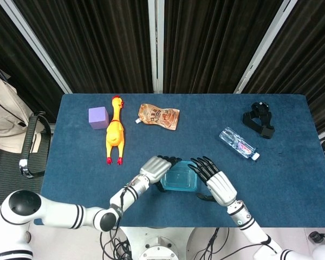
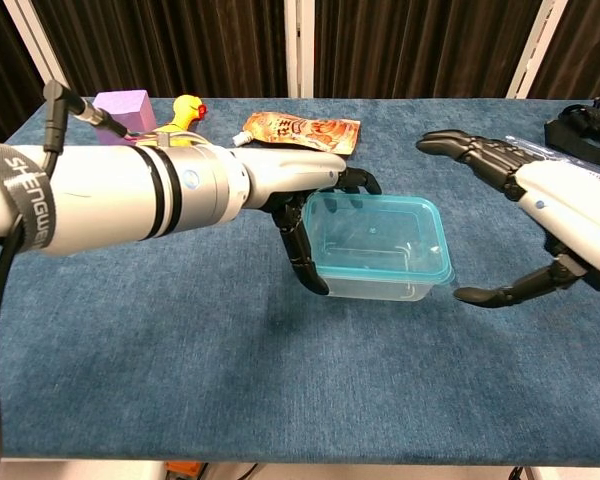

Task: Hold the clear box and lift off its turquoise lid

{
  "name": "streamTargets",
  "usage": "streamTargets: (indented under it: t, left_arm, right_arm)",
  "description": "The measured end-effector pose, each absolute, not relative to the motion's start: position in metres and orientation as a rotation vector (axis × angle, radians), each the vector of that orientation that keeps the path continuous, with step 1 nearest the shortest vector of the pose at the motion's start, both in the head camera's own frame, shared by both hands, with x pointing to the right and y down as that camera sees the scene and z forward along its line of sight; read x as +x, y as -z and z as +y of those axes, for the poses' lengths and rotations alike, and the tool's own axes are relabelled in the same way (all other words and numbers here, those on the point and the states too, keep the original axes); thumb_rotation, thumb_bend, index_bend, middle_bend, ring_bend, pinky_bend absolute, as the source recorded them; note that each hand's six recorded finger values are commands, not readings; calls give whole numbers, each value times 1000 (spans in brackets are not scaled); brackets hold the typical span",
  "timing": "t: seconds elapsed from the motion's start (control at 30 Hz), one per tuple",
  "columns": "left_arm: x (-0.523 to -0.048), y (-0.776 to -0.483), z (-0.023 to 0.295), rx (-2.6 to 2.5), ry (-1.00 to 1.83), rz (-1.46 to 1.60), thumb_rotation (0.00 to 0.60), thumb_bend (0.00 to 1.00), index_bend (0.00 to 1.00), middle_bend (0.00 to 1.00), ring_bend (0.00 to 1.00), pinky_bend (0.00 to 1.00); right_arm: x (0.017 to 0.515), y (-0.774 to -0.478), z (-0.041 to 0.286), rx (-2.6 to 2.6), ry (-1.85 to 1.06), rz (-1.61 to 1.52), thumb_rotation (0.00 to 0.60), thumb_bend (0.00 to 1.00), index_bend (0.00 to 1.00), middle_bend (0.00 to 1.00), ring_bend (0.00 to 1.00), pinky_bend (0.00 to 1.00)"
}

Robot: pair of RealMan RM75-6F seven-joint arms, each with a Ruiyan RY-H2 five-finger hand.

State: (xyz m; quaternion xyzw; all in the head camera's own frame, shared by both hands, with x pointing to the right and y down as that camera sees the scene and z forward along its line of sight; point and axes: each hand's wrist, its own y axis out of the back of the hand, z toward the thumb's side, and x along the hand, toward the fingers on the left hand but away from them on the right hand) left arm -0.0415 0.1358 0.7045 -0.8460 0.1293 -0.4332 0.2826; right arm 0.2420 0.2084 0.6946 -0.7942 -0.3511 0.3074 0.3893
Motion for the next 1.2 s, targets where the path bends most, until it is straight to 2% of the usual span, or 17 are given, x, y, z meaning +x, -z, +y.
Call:
streamTargets:
  t: [0.93,1.07,1.2]
  left_arm:
    - [-43,-707,138,-2275,1170,320,600,0,358,436,312,236]
    - [-43,-708,139,-2273,1171,312,600,0,357,435,312,236]
    - [-43,-709,140,-2271,1171,308,600,0,357,436,312,236]
  right_arm:
    - [228,-706,202,-2015,-753,-887,600,24,0,0,0,0]
    - [229,-705,200,-2003,-748,-898,600,71,0,28,0,0]
    - [229,-702,198,-1995,-736,-910,600,167,5,91,0,0]
